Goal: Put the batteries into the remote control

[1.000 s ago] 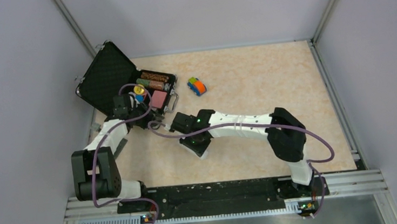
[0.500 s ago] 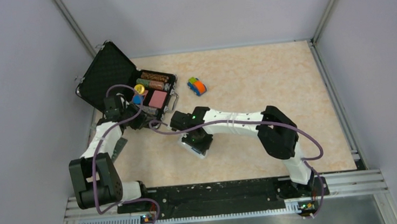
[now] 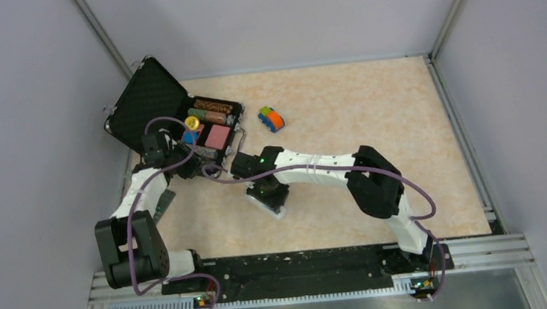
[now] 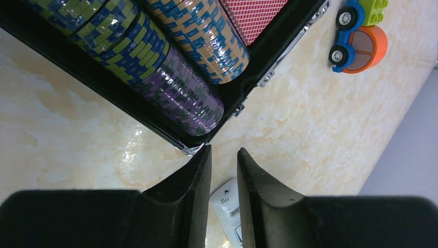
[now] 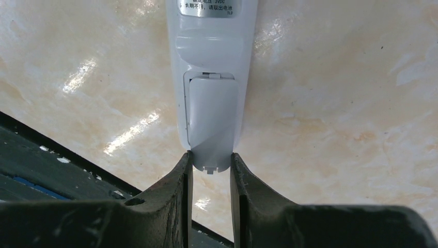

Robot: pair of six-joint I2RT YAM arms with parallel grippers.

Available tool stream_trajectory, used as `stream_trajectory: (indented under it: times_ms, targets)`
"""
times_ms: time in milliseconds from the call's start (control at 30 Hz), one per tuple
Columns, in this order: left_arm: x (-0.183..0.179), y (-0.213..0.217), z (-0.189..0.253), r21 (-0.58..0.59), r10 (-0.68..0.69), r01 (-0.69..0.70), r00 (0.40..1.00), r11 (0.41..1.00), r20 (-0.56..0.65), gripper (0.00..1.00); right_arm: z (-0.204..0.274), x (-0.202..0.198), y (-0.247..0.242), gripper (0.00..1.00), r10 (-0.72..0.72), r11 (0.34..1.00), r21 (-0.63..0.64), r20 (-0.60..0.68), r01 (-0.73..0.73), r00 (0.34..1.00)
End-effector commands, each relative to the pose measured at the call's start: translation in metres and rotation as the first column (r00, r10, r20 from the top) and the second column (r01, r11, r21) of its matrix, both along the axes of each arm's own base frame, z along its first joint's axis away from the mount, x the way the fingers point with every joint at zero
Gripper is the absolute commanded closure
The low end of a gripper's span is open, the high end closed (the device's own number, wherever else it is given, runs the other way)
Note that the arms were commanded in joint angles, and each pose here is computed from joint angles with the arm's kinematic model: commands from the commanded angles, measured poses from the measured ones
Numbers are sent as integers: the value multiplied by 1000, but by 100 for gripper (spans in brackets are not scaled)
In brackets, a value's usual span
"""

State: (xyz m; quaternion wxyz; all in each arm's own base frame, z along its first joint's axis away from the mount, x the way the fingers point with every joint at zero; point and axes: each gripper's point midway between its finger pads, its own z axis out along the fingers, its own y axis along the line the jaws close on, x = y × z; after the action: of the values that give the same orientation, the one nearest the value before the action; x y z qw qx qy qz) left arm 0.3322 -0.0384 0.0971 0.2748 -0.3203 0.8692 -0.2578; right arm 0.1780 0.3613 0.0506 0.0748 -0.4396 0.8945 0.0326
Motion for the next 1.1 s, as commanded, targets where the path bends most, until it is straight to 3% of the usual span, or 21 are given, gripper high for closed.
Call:
stream_trajectory:
  times_ms: [0,700,867,1067]
  targets:
    - [3,1,8,4,-8,8,999,1000,42,70,6,5,11,94,-27,999,28,-1,27,1000]
    - [2,1,7,-4,-11,11,999,1000,41,70,1,3,15,92,-66,997,23,-28,67,997]
    - [1,0,6,-6,-12,12,999,1000,41,70,1,5,14,85,-77,997,19,-21,77,997]
    - [1,0,6,-7,-12,13,999,1000,42,70,8,9,13,62,-94,995,28,8,93,996]
